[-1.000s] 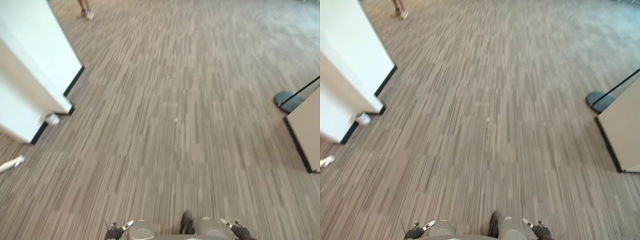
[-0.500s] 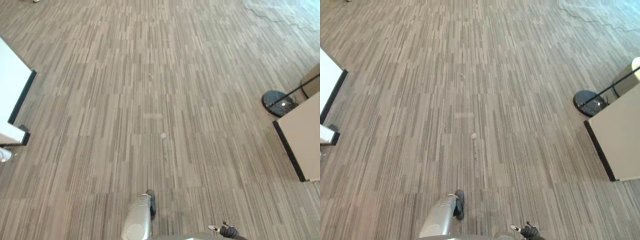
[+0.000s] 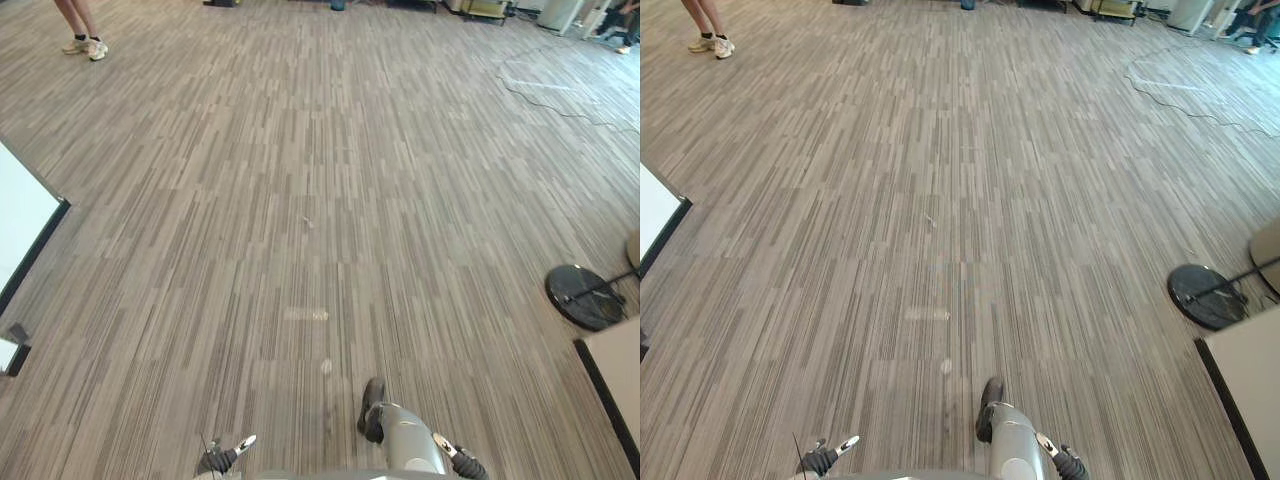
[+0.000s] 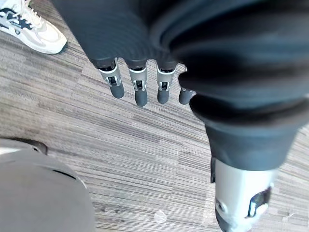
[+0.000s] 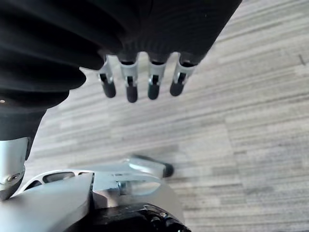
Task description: Organize washtable
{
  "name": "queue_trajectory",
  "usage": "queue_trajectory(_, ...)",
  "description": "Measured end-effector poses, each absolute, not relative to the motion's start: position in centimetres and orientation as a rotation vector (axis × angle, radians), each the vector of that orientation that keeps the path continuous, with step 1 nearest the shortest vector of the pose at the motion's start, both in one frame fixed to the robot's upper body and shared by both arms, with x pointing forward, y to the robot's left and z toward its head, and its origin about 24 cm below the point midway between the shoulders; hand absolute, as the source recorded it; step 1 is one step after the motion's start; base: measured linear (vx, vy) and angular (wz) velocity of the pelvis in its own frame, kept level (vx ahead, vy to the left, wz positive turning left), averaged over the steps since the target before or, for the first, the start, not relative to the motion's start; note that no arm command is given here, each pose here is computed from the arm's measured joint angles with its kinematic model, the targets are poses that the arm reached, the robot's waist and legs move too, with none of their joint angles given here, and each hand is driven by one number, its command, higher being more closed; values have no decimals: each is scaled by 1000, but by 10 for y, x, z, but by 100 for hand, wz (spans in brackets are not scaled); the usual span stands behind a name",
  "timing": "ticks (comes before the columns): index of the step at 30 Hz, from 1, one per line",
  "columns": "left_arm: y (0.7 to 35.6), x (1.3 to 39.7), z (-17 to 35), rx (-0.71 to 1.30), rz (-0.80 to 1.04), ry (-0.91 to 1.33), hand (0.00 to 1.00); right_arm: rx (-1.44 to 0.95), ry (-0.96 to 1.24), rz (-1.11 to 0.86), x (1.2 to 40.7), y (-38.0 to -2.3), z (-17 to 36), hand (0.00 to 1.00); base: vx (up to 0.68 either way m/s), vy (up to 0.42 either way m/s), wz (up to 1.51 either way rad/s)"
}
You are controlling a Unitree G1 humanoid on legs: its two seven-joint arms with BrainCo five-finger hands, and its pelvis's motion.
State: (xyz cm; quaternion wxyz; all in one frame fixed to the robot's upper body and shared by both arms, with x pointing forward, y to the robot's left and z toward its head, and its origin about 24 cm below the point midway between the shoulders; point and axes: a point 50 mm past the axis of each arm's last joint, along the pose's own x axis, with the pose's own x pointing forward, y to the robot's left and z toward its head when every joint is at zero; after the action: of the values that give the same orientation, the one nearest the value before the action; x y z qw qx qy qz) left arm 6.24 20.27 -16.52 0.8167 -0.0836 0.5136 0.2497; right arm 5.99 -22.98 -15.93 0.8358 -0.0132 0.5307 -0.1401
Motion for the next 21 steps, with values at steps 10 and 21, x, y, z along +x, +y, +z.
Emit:
queue_trajectory(10, 216, 41, -166, -148, 564, 1140, 0, 5, 1181, -282, 51, -218, -166, 0, 514, 84, -40)
queue_trajectory(21, 241, 30, -165, -44, 544, 1206, 0, 5, 1189, -187, 55, -197, -170, 0, 266, 130, -35)
